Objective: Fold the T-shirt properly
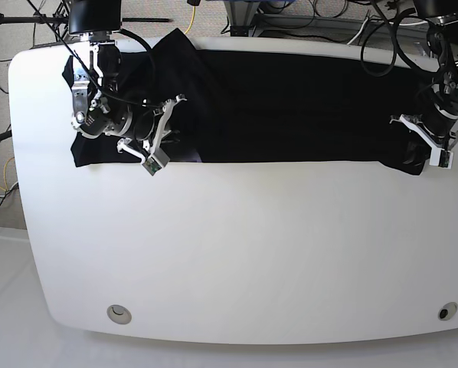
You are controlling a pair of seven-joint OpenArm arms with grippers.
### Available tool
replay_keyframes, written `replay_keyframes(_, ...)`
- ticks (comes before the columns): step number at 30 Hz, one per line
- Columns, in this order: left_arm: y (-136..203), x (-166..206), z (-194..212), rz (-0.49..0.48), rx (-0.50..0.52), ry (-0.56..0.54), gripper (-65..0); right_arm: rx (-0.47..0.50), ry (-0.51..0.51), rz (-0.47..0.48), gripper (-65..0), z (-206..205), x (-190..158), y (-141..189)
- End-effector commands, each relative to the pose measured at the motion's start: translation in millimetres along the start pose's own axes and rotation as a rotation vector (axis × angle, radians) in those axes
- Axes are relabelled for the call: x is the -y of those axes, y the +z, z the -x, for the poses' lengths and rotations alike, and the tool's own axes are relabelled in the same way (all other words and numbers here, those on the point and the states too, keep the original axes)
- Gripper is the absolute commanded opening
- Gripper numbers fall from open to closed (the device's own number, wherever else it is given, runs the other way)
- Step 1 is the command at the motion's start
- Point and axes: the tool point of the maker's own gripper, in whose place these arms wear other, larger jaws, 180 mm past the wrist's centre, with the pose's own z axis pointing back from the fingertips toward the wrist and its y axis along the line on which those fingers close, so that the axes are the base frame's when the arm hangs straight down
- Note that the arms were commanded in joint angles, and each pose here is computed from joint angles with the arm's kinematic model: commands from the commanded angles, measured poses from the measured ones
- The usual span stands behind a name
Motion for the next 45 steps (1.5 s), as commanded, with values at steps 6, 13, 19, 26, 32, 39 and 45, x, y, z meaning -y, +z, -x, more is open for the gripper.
replay_keyframes(6, -11.0, -21.7, 20.9, -0.034, -0.088, 0.077, -41.2, -0.033, -0.014, 0.023, -65.0, 7.4, 19.7, -0.2)
replay_keyframes(13, -18.1, -29.6, 35.5, -0.044, -0.153, 0.115, -29.4, -0.061, -0.041, 0.021, -64.6, 18.4, 22.0, -1.6)
replay_keyframes(19, -20.1, -34.8, 41.6, -0.052, -0.177, 0.129, -25.7, -0.072, -0.049, 0.019, -64.7, 21.8, 22.8, -2.9)
replay_keyframes(26, -25.5, -36.2, 46.9, -0.052, -0.194, 0.152, -25.4, -0.076, -0.064, 0.021, -65.0, 25.7, 28.3, -5.5)
replay_keyframes(32, -32.8, -17.3, 42.7, 0.037, -0.178, 0.111, -31.5, -0.076, -0.090, 0.027, -65.0, 29.8, 33.0, -8.4)
replay_keyframes(39, -36.8, 0.8, 34.4, 0.139, -0.152, 0.056, -51.2, -0.072, -0.099, 0.032, -65.0, 30.5, 35.4, -10.0)
replay_keyframes(45, -38.0, -17.5, 25.3, 0.111, -0.153, 0.048, -46.2, -0.081, -0.103, 0.039, -65.0, 29.0, 39.1, -11.1)
